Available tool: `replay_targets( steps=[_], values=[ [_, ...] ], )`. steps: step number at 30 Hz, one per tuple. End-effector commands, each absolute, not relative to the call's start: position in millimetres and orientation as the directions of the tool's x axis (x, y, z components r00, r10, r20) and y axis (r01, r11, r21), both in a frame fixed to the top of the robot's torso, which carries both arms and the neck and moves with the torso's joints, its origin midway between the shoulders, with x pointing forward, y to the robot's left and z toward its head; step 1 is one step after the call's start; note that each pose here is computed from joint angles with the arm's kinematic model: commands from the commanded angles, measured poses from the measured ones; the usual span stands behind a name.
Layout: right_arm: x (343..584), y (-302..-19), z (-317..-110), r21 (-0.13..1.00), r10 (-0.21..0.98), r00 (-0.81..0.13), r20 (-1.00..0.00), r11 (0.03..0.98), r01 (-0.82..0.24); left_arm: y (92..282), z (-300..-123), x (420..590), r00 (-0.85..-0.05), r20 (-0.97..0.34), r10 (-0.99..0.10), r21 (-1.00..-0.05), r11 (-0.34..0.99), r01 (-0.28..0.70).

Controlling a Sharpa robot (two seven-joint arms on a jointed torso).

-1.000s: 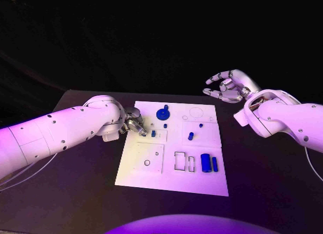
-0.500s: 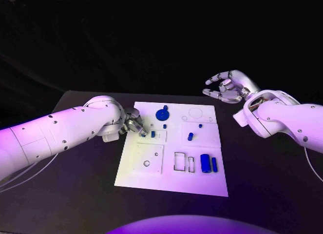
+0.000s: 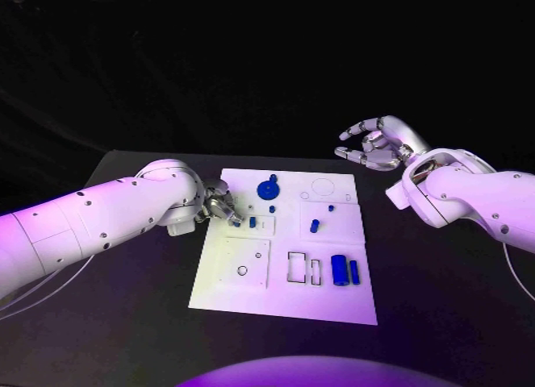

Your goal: Assemble the parts on the task board

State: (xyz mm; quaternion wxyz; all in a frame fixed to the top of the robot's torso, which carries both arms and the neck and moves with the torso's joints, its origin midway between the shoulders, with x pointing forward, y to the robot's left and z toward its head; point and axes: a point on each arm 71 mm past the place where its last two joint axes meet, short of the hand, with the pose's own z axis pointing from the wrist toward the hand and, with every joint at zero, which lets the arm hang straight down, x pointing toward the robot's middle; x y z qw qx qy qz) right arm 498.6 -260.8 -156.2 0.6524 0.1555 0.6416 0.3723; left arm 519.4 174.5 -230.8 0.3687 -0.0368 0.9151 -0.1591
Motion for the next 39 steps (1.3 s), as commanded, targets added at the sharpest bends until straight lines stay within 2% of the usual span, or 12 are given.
replay_targets(
  steps=[1,6,16,27,31,33,35,39],
  values=[
    [498,-260,-156,0.678,0.682,-0.106,-0.724,0.673,-0.297,175.8,-231.9,518.6,-0.725,-0.661,-0.195,-0.321,0.946,0.037],
    [498,-260,-156,0.678,0.682,-0.106,-0.724,0.673,-0.297,177.1,-230.5,518.7,-0.716,-0.666,-0.211,-0.336,0.941,0.034],
    [498,-262,-156,0.678,0.682,-0.105,-0.724,0.674,-0.294,185.6,-222.6,520.3,-0.654,-0.690,-0.310,-0.411,0.912,0.002],
    [498,-263,-156,0.677,0.682,-0.102,-0.724,0.675,-0.293,192.2,-210.2,523.6,-0.584,-0.655,-0.480,-0.581,0.814,-0.018],
    [497,-263,-157,0.677,0.682,-0.102,-0.724,0.676,-0.291,185.8,-202.2,526.0,-0.530,-0.661,-0.532,-0.656,0.752,0.062],
    [497,-263,-157,0.677,0.682,-0.102,-0.724,0.676,-0.291,179.2,-198.2,526.3,-0.501,-0.678,-0.538,-0.676,0.724,0.136],
    [497,-263,-157,0.677,0.682,-0.103,-0.724,0.675,-0.293,168.5,-194.6,524.5,-0.459,-0.723,-0.517,-0.664,0.702,0.256],
    [497,-262,-157,0.678,0.682,-0.105,-0.724,0.673,-0.295,153.4,-192.8,519.8,-0.405,-0.787,-0.465,-0.610,0.683,0.402]
  ],
)
